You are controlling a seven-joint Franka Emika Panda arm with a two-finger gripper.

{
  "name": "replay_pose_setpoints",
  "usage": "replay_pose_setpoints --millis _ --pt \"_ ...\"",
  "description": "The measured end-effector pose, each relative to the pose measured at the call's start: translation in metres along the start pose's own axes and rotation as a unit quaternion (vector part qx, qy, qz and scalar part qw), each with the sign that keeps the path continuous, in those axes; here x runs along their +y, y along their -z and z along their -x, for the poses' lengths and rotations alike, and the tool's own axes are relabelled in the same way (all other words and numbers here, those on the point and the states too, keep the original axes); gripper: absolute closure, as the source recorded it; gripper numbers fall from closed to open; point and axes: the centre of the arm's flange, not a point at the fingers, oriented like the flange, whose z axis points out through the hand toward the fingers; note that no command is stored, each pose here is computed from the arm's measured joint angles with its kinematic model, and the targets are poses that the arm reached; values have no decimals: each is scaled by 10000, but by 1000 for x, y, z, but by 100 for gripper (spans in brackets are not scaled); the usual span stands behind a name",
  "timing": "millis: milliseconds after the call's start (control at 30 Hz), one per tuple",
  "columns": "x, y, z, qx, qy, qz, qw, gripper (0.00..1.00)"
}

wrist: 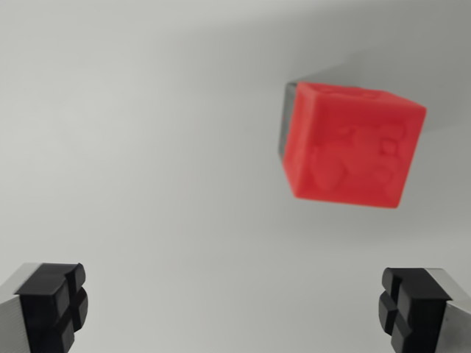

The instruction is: Destack cube

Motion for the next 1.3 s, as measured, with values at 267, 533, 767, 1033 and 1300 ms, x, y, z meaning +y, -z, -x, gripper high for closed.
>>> replay_pose_setpoints --millis 267,533,767,1033,1300 --pt "13 -20 -24 24 -204 -54 9998 0" --pt "26 -41 -49 50 -405 -100 9991 0" --pt "28 -67 -54 63 -439 -104 9990 0" --pt "27 -100 -54 60 -438 -99 9990 0" --pt "27 -119 -54 60 -438 -99 9990 0"
